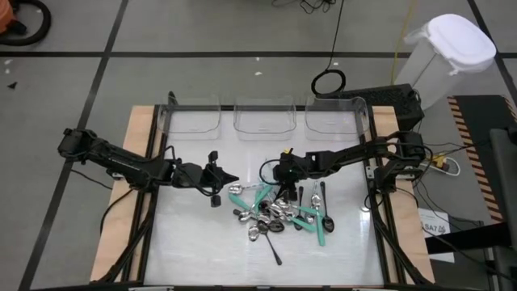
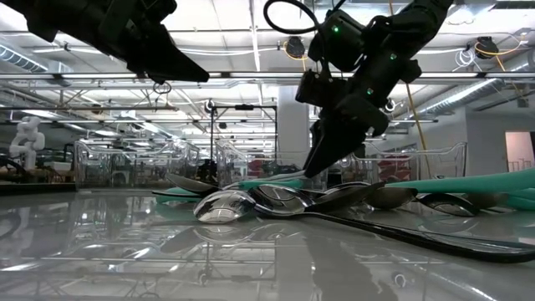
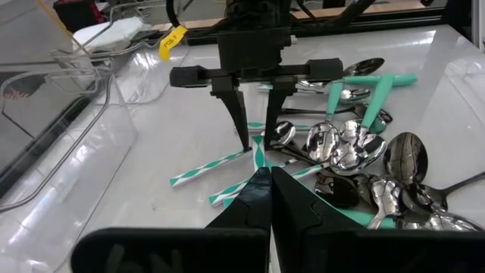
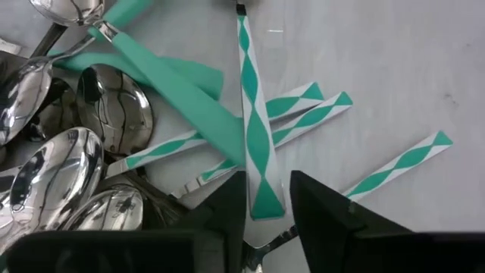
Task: Sort silverware by color (type)
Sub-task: Put the green patterned spoon into the right transparent bin
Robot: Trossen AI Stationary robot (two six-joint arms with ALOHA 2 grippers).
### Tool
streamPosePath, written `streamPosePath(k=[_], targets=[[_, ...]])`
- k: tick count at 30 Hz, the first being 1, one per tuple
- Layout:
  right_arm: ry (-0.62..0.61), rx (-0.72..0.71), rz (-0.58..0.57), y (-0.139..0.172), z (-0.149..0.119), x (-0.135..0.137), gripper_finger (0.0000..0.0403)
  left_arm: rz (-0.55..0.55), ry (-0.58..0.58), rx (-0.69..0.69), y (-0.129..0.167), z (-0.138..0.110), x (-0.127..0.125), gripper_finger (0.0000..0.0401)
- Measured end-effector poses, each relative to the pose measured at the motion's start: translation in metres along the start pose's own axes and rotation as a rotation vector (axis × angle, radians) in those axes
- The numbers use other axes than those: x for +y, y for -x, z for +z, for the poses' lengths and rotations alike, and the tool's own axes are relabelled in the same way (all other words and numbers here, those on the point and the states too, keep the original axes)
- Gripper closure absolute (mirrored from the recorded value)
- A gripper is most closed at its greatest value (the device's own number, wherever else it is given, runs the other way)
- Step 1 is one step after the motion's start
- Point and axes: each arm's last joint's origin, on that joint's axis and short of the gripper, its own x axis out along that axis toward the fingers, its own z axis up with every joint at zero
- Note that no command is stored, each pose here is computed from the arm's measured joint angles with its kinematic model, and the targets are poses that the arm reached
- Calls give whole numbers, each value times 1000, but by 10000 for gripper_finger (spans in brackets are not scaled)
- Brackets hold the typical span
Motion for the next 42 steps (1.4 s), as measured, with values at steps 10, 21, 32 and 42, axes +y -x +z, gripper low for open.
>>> streamPosePath(k=[10,21,32,42], targets=[[-14,3,1,0,0,0,353,0,-10,0,0,0,0,400],[-40,0,-3,0,0,0,262,0,-9,0,0,0,0,400],[-58,5,-7,0,-1,-2,253,0,-8,1,0,0,0,400],[-36,12,-12,0,-2,-5,248,0,-8,1,0,0,0,400]])
